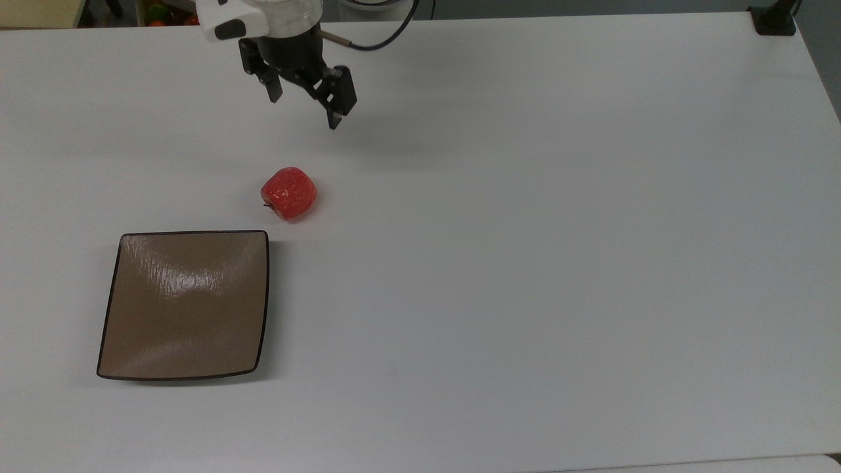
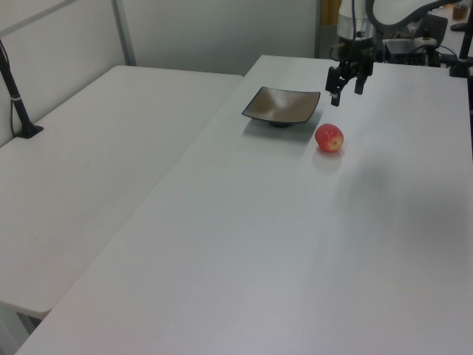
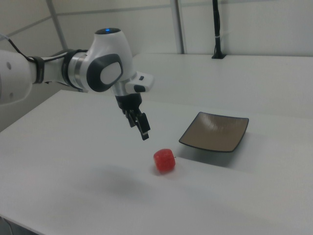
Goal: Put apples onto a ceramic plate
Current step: 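Move the open gripper down over the red apple, then close the gripper around the red apple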
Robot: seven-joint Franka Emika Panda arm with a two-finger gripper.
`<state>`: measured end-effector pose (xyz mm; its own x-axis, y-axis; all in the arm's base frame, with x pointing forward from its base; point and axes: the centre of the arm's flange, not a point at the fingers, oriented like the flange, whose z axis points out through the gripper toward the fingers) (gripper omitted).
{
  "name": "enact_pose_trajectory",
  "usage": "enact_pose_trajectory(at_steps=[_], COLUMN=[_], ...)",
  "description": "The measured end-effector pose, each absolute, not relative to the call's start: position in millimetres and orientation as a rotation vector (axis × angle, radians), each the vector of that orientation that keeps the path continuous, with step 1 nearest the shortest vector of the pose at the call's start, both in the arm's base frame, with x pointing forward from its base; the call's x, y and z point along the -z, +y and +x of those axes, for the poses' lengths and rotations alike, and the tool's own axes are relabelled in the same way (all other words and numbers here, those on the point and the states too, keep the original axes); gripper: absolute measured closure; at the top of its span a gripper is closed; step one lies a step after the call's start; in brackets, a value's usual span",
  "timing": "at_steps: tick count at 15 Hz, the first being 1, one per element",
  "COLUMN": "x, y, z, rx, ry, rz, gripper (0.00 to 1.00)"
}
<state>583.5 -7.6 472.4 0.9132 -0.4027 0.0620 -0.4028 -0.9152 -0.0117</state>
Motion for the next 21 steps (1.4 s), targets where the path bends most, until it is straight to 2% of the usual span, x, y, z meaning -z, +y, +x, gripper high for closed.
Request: enact_pose_trajectory(at_steps=[3, 9, 19, 21], x=[-446, -392, -339, -333], y=[-26, -36, -36, -36], z=[597, 619, 630, 630], rx=[-0.122, -0.138, -0.107, -0.094], ry=[-0.859, -1.086, -1.096, -1.096], rz=[3.024, 2.963, 2.955, 2.953], gripper=[0.0, 0.0, 0.0, 0.07])
